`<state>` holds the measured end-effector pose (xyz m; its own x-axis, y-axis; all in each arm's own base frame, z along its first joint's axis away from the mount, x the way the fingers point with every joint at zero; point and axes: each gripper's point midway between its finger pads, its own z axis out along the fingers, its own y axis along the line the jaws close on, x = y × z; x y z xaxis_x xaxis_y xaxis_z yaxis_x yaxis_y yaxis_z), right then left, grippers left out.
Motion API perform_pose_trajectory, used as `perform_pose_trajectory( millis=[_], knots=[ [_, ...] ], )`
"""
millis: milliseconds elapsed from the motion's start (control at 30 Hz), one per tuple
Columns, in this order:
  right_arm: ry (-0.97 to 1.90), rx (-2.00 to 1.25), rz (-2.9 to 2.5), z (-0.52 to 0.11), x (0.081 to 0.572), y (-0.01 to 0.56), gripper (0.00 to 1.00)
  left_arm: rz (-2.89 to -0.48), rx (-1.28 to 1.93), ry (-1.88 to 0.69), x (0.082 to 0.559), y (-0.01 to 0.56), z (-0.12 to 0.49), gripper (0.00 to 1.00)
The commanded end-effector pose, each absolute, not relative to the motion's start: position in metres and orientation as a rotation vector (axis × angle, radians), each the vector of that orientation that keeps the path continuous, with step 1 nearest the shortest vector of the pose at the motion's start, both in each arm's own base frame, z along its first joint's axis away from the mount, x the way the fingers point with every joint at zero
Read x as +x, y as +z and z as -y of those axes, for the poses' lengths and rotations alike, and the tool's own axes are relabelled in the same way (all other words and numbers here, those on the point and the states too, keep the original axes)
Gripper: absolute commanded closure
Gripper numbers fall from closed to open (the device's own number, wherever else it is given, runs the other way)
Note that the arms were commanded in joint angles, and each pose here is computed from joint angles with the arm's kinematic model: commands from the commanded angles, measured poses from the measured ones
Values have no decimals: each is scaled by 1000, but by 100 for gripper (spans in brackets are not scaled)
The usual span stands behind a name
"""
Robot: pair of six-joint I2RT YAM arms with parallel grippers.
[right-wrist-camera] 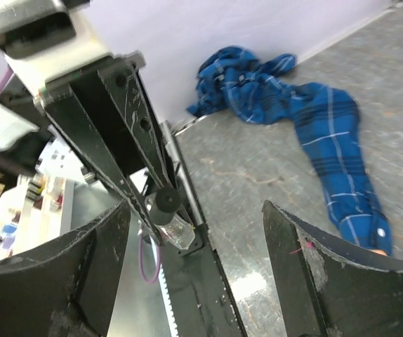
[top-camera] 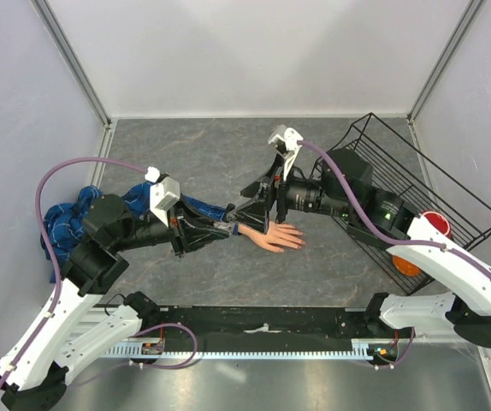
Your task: Paint the nails
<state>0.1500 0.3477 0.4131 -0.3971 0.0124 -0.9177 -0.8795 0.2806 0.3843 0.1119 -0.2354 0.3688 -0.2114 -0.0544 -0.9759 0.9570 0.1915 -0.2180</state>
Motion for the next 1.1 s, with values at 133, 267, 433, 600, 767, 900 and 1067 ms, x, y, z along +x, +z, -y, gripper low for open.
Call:
perform_pose_trajectory(
  millis=[133, 267, 433, 600, 767, 900, 1067],
  knots=[
    [1214, -709, -1690, -342, 157, 433, 17, -1400, 914, -1113, 123, 375, 228, 98],
    [1243, -708, -1699, -344, 154, 437, 18, -1404, 917, -1110, 122, 373, 228, 98],
    [1247, -716, -1785, -352, 155, 426, 33, -1395, 938, -1122, 119, 373, 228, 98],
    [1287, -730, -1782, -356, 150, 431, 41, -1401, 955, -1133, 118, 370, 230, 98],
    [1317, -751, -1791, -359, 146, 430, 52, -1411, 965, -1136, 118, 367, 231, 98],
    [1336, -772, -1785, -361, 143, 429, 52, -1412, 966, -1137, 118, 366, 231, 98],
    [1351, -792, -1791, -365, 141, 425, 59, -1418, 963, -1138, 117, 365, 231, 98]
  ],
)
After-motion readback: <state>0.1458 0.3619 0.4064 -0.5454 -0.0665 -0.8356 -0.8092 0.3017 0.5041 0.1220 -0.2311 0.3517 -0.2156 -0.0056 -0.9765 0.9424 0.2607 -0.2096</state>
